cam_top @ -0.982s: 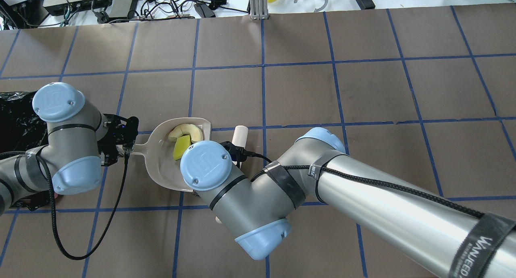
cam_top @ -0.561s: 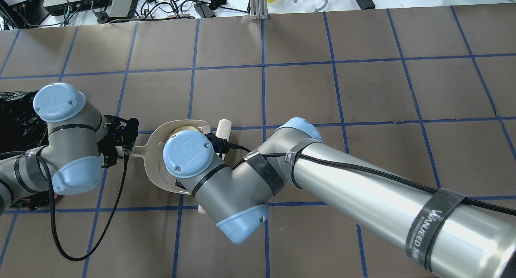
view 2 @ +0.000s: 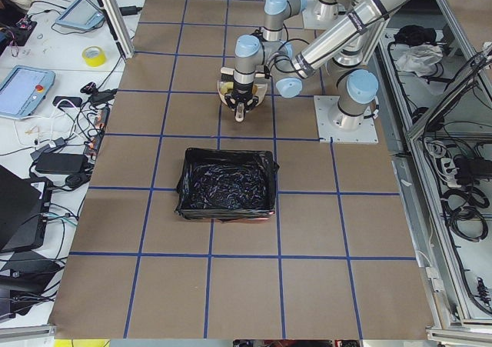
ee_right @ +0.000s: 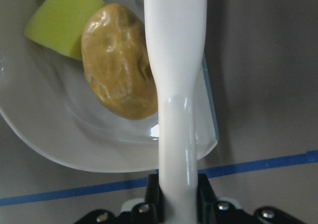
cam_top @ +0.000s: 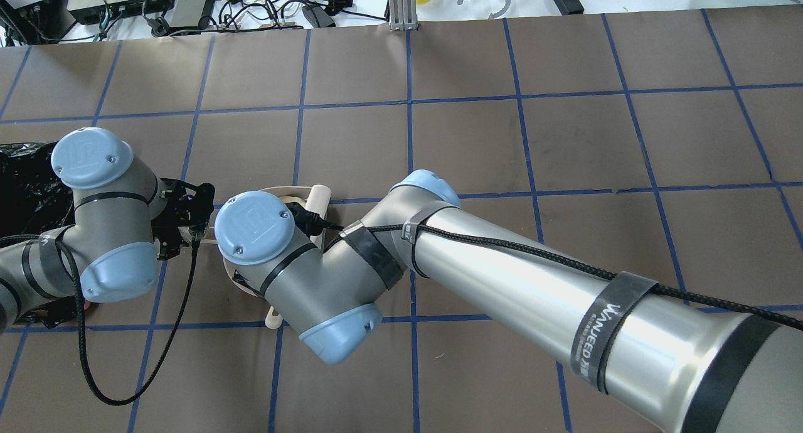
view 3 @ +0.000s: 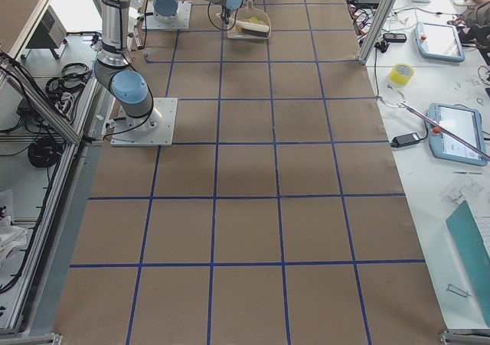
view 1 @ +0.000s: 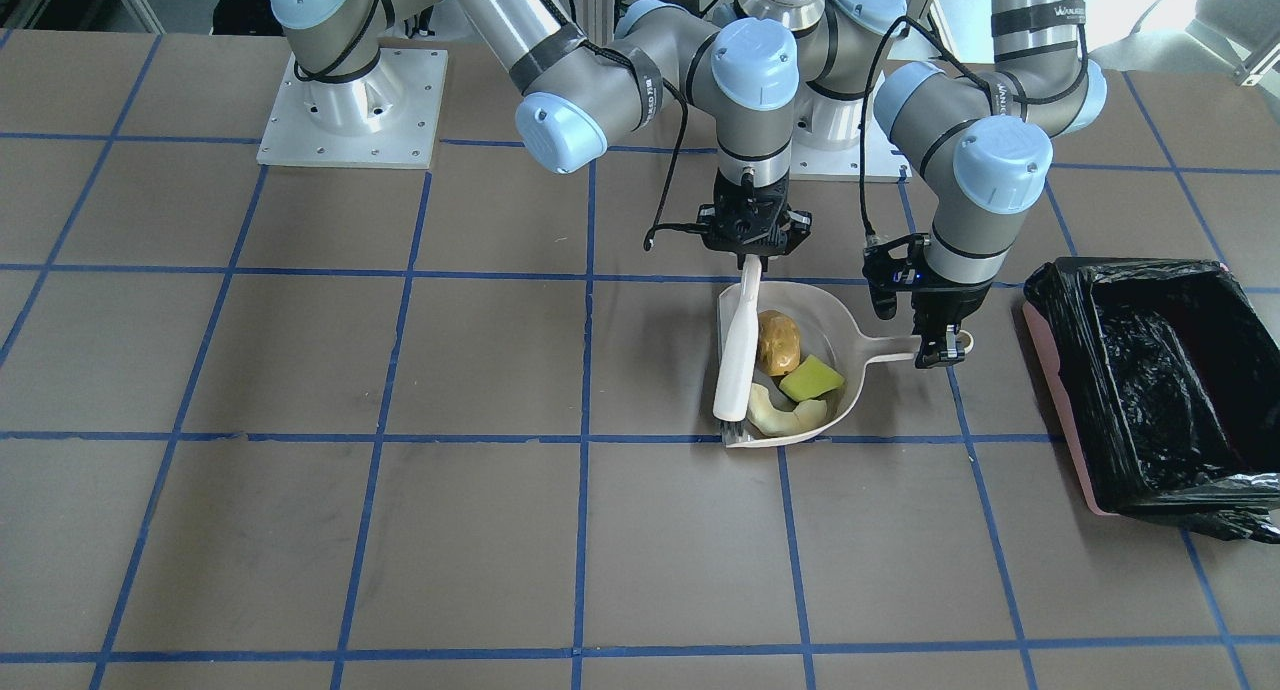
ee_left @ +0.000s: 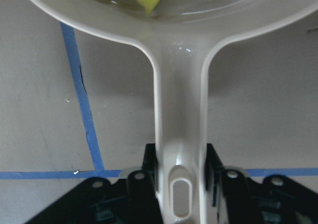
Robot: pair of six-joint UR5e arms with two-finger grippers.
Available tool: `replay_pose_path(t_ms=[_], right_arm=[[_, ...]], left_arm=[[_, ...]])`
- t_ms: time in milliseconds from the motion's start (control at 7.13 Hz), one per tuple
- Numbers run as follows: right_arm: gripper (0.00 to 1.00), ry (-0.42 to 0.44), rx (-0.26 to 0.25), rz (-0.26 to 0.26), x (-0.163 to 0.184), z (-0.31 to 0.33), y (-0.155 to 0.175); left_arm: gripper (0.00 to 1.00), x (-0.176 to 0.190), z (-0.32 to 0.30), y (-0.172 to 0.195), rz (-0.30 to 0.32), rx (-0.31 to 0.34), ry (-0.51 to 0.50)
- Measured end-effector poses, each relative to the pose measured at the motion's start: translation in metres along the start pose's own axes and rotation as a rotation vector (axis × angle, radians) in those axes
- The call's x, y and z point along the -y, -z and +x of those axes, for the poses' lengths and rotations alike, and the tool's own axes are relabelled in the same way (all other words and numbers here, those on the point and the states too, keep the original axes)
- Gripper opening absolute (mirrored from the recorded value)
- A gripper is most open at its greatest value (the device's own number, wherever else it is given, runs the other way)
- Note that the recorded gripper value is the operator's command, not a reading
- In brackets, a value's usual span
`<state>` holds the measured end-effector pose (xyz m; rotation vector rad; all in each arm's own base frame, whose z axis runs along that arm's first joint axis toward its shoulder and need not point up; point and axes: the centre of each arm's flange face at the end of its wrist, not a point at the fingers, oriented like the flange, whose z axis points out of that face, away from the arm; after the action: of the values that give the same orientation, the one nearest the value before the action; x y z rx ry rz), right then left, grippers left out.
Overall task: Sweep and dump trash into bin
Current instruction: 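Sweep the potato into the dustpan while the left gripper pulls it toward the bin, then carry the loaded dustpan over the bin with the left gripper while the right withdraws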
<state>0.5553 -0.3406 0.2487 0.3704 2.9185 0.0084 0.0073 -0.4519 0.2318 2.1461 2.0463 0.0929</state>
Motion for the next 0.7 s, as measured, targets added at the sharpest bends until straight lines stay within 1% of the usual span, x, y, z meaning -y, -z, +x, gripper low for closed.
replay_pose_path(t_ms=[140, 280, 561, 701], right_arm=[[0.00, -0.017, 0.002, -0.008, -0.002, -0.008, 0.002], [0.00, -0.014, -0.011, -0.012, -0.002, -0.010, 0.005], [0.00, 0.045, -0.067, -0.006, 0.006, -0.001, 0.025], [0.00, 0.075, -0.101, 0.003, 0.014, 0.009, 0.041]], left_arm=[[0.00, 0.000, 0.000, 0.000, 0.001, 0.001, -0.002], [0.00, 0.000, -0.001, 0.000, 0.005, 0.003, -0.004], [0.00, -0.001, -0.004, 0.002, 0.009, 0.009, -0.005], [0.00, -0.002, -0.007, 0.004, 0.009, 0.015, -0.004]])
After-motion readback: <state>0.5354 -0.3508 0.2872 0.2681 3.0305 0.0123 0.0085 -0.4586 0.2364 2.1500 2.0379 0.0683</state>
